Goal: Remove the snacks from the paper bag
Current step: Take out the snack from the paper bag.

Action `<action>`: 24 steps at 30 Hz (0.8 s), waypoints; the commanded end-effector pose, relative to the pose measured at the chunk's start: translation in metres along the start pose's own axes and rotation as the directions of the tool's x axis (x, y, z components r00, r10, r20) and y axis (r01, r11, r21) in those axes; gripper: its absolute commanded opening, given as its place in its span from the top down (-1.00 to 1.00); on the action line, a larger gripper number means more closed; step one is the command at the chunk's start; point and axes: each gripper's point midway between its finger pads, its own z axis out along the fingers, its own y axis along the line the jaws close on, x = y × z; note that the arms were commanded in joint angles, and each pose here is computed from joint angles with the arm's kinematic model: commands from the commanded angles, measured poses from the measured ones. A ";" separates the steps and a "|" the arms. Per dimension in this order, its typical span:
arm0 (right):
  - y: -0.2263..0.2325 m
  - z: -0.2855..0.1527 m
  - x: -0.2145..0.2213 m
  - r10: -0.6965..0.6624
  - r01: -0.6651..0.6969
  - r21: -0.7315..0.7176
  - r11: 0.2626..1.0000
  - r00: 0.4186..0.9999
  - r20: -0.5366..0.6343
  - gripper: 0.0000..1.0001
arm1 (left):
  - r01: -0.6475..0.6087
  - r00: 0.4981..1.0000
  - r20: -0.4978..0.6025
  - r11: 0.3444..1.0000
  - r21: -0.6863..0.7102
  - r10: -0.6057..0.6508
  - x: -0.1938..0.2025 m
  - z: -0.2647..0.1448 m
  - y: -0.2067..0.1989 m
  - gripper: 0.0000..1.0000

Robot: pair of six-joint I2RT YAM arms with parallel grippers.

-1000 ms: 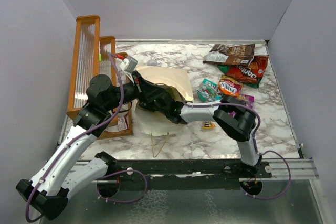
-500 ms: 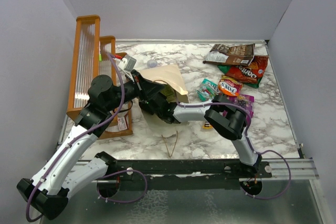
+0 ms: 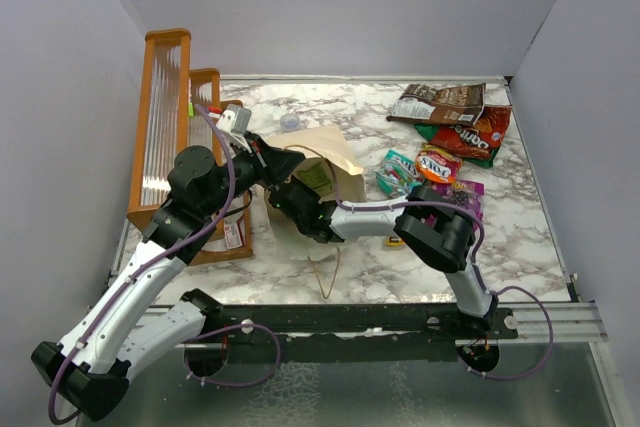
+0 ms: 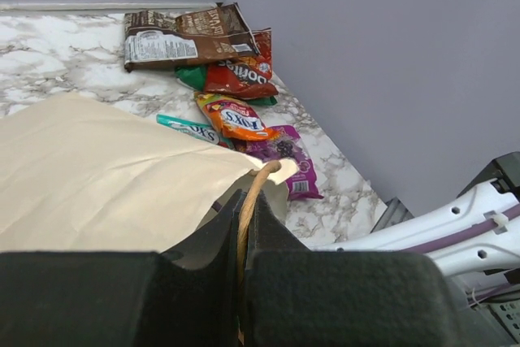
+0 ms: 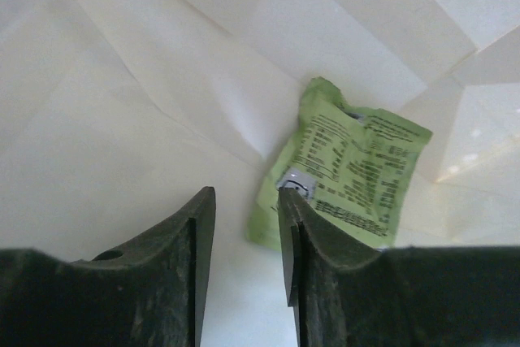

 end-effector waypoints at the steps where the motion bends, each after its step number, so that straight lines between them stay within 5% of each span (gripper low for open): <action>1: -0.017 -0.008 -0.007 -0.036 0.036 0.107 0.994 0.999 -0.005 0.03 | -0.027 0.999 0.031 0.999 -0.024 0.028 -0.005 0.001 0.005 1.00; 13: -0.001 0.027 0.005 0.164 -0.164 -0.061 0.985 0.986 0.000 -0.47 | -0.092 0.996 0.011 0.992 0.082 0.091 -0.007 -0.012 -0.019 1.00; 19: 0.011 0.047 0.013 0.261 -0.263 -0.148 0.953 0.965 -0.034 -0.44 | -0.096 0.995 0.000 0.987 0.128 0.096 -0.006 -0.014 -0.028 1.00; 24: 0.016 0.053 0.025 0.330 -0.339 -0.164 0.926 0.941 -0.078 -0.13 | -0.107 0.994 0.007 0.986 0.127 0.107 -0.010 -0.016 -0.030 1.00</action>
